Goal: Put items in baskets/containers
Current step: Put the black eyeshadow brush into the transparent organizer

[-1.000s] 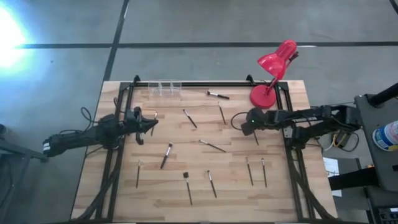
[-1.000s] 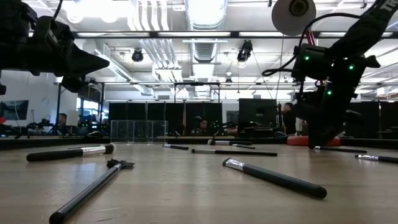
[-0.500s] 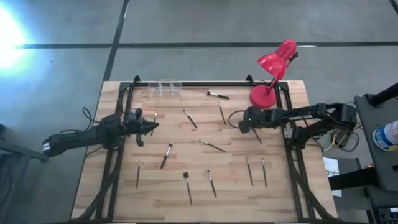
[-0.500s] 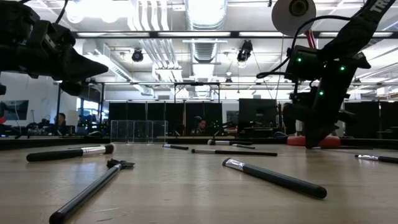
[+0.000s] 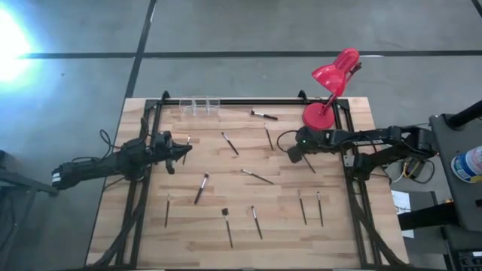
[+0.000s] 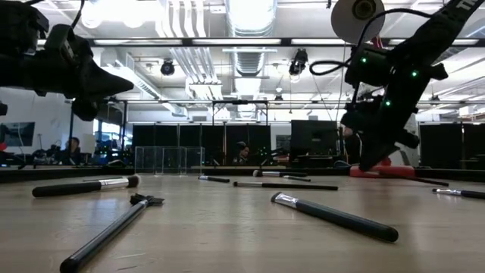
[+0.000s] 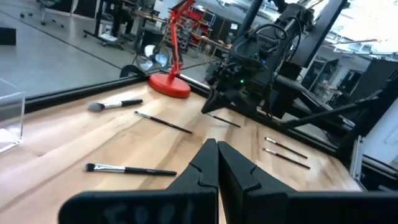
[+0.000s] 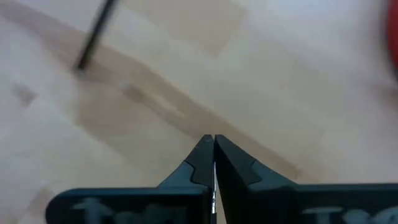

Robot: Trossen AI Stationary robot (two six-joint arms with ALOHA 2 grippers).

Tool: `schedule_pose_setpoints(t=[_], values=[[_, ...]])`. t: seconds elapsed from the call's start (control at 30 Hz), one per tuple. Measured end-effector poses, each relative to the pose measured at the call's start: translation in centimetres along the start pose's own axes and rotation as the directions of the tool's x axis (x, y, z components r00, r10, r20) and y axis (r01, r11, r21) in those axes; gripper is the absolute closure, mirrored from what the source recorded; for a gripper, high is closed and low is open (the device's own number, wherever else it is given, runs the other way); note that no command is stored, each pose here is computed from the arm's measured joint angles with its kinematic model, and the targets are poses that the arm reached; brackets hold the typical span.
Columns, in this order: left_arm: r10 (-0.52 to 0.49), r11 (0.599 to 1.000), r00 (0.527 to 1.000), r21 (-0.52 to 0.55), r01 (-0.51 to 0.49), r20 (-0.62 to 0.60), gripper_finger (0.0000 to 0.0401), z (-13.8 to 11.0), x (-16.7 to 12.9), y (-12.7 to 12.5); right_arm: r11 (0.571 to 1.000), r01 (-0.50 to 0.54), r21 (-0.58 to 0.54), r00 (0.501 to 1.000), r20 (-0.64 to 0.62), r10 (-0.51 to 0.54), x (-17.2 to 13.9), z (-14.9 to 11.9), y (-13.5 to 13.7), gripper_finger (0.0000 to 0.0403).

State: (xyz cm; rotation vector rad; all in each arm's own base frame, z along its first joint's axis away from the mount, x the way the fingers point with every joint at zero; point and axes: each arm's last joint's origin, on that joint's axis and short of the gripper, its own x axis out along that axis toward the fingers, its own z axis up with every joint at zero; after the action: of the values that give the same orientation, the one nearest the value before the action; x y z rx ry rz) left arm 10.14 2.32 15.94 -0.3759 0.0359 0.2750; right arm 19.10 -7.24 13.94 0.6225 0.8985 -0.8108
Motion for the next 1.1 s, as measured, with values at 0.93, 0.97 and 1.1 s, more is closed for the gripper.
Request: schedule_pose_setpoints(t=[0.93, 0.97, 1.1], values=[[-0.24, 0.971, 0.971, 0.006, 0.24, 0.008, 0.0401, 0.7, 0.7, -1.2, 0.925, -0.255, -0.282, 0.856, 0.38, 0.352, -3.2, 2.1, 6.9, 0.0394], [-0.249, 0.969, 0.969, -0.003, 0.249, -0.002, 0.0401, 0.6, 0.9, -1.3, 0.92, -0.258, -0.296, 0.849, 0.385, 0.362, -3.4, 2.0, 7.1, 0.0394], [-0.291, 0.957, 0.956, -0.023, 0.291, -0.019, 0.0401, 0.3, 1.6, -2.1, 0.907, -0.257, -0.334, 0.827, 0.41, 0.385, -3.7, 1.8, 7.7, 0.0394]])
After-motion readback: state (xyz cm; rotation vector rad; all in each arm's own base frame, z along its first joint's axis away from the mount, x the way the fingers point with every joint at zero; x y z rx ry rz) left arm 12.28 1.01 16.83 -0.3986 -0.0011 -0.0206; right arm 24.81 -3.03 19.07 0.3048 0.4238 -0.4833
